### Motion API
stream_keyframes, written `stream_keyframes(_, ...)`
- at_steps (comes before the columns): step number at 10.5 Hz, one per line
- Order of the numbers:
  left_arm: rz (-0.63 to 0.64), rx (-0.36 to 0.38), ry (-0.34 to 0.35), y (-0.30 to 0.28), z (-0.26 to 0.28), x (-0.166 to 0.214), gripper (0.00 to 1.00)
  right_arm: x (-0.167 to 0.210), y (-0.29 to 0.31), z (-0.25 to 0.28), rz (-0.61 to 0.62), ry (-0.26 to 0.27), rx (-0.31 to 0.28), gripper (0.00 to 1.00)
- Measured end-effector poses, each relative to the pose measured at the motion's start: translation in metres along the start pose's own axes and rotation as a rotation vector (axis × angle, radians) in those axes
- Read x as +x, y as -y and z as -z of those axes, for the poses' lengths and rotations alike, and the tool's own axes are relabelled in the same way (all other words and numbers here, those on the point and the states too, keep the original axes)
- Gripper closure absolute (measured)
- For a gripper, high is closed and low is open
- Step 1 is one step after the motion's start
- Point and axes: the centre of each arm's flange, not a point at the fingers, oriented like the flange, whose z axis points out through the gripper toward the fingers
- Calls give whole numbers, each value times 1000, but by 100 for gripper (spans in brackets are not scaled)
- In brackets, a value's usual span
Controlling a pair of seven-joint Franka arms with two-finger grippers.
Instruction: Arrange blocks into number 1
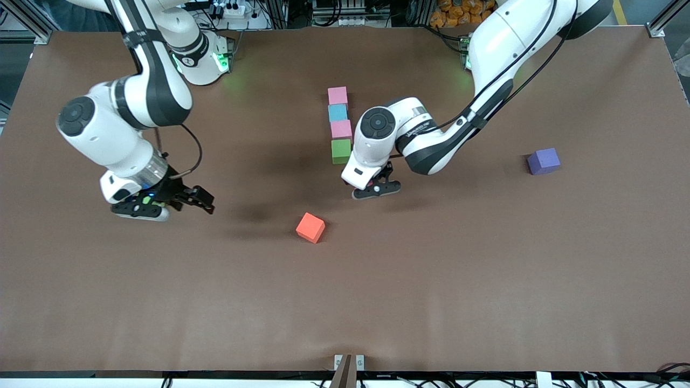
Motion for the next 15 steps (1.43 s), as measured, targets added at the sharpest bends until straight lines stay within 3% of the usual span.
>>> stream_keyframes(1,-14,10,3,-7,-6,-3,39,10,1,22,37,-11,-41,0)
stream_keyframes(4,-59,41,-4,-29,-27,-24,39,36,-17,67,47,-53,-81,0)
stream_keyframes(10,-83,78,0,-47,-54,-50,39,53,-69,176,110,-3,-111,0)
stream_keyframes(15,-104,84,4,-54,-59,-64,39,45,-85,221,128,72,-150,0)
